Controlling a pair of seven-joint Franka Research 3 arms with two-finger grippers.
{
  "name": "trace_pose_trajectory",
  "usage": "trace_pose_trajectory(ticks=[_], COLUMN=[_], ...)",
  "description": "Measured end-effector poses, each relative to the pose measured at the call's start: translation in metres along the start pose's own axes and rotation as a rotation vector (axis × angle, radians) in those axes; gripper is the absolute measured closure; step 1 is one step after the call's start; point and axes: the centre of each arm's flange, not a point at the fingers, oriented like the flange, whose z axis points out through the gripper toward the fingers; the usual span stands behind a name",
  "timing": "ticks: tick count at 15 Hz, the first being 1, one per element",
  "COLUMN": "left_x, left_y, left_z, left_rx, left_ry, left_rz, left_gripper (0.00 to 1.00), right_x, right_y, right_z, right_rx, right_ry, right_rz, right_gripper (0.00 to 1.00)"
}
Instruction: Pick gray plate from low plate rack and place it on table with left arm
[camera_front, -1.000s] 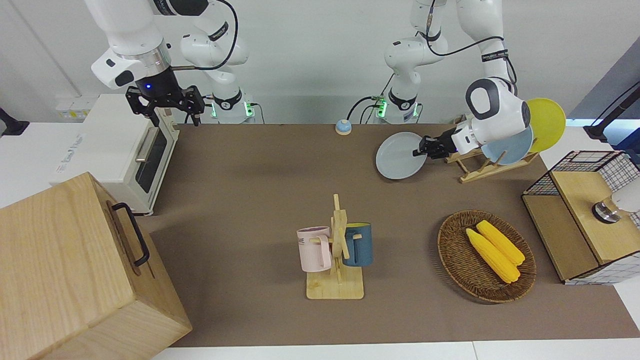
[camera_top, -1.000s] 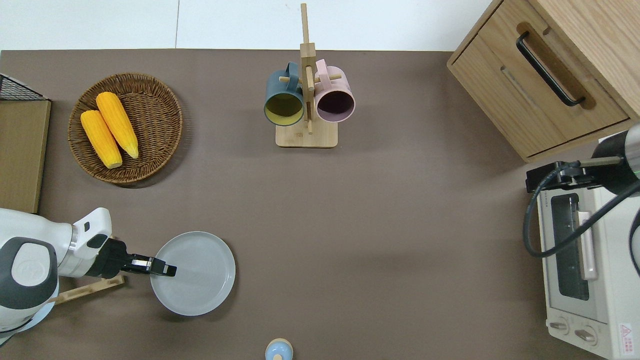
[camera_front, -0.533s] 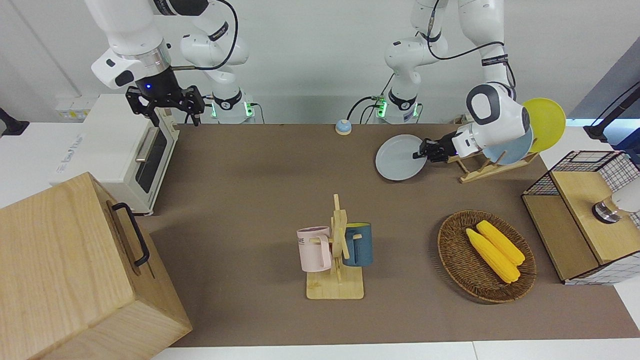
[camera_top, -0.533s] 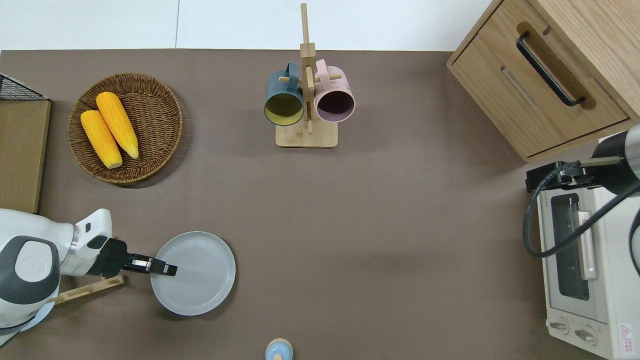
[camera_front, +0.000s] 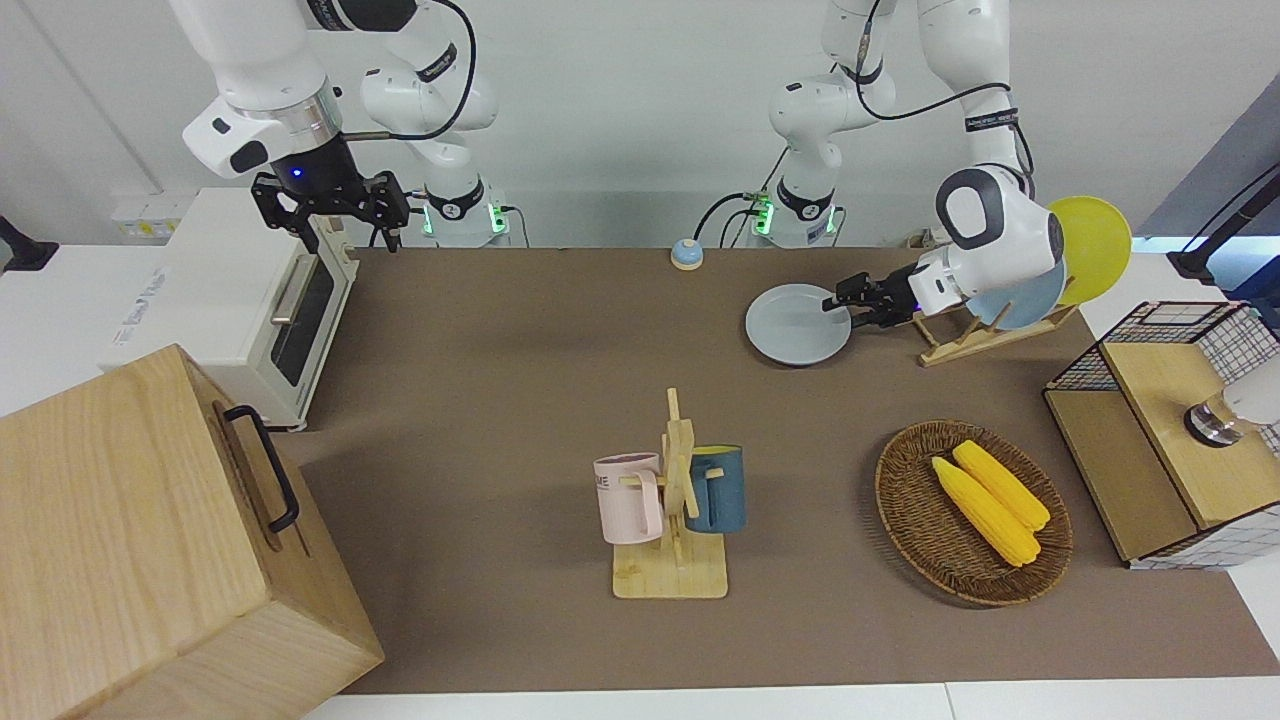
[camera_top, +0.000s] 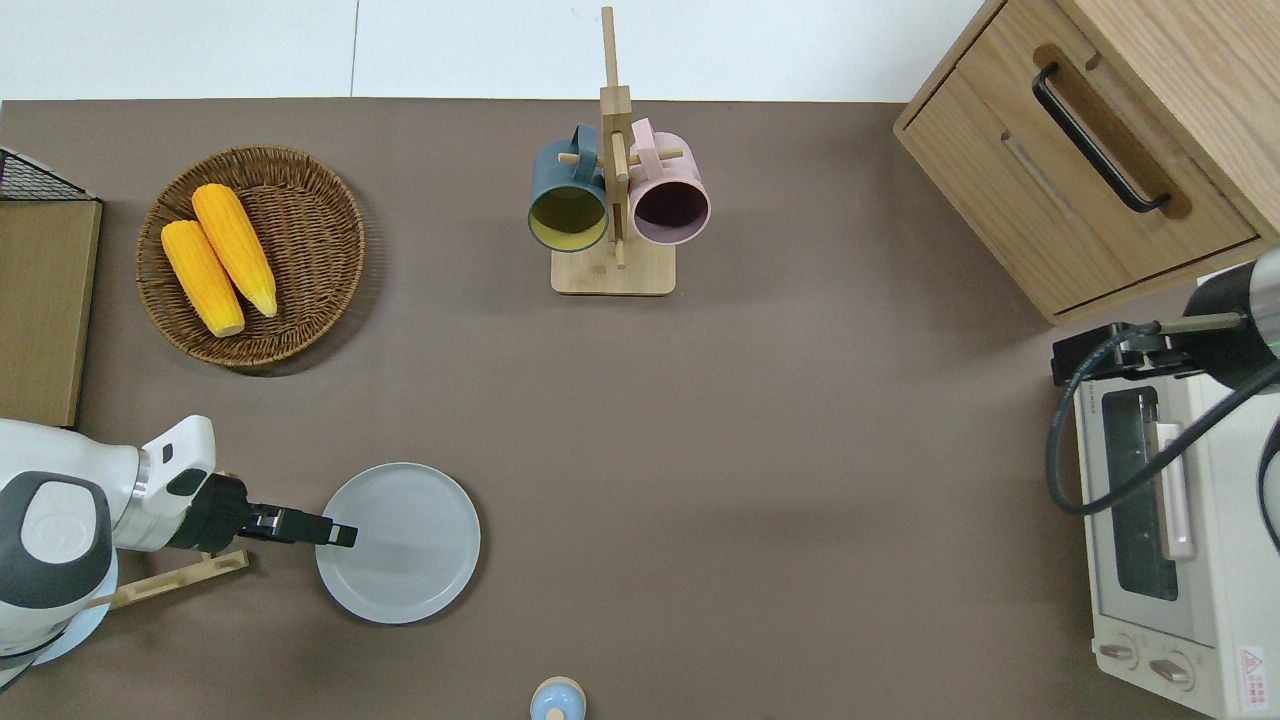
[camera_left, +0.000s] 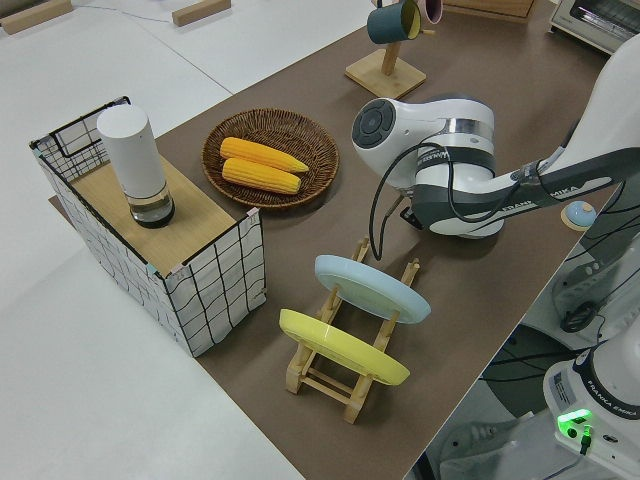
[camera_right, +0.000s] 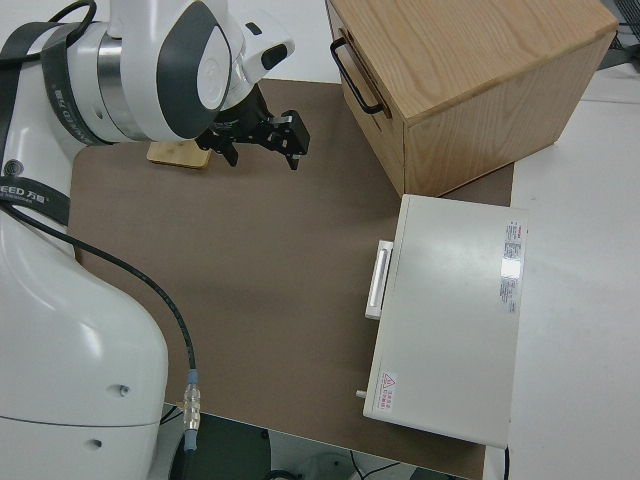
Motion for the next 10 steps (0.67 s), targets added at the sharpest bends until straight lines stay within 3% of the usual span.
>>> trace_pose_trajectory(ticks=[1,5,7,10], left_x=[0.001,0.014,0.019,0.026], left_y=[-0.001,0.007,0.013,0.046], left_z=[-0.006,-0.034,-0.054,-0.115], left_rx=[0.003,0.027,0.042,0.215], left_ry=[0.011,0.063,0.099,0.084], left_rz=[0.001,0.03,0.015,-0.038], left_gripper=[0.01,0.0,0.0,0.0], right_x=[0.0,0.0,0.0,0.0], right_y=[0.0,0.0,0.0,0.0], right_z=[0.0,0.0,0.0,0.0], right_rx=[0.0,0.0,0.0,0.0], right_ry=[0.0,0.0,0.0,0.0], right_rz=[0.0,0.0,0.0,0.0], right_gripper=[0.01,0.01,0.01,0.01])
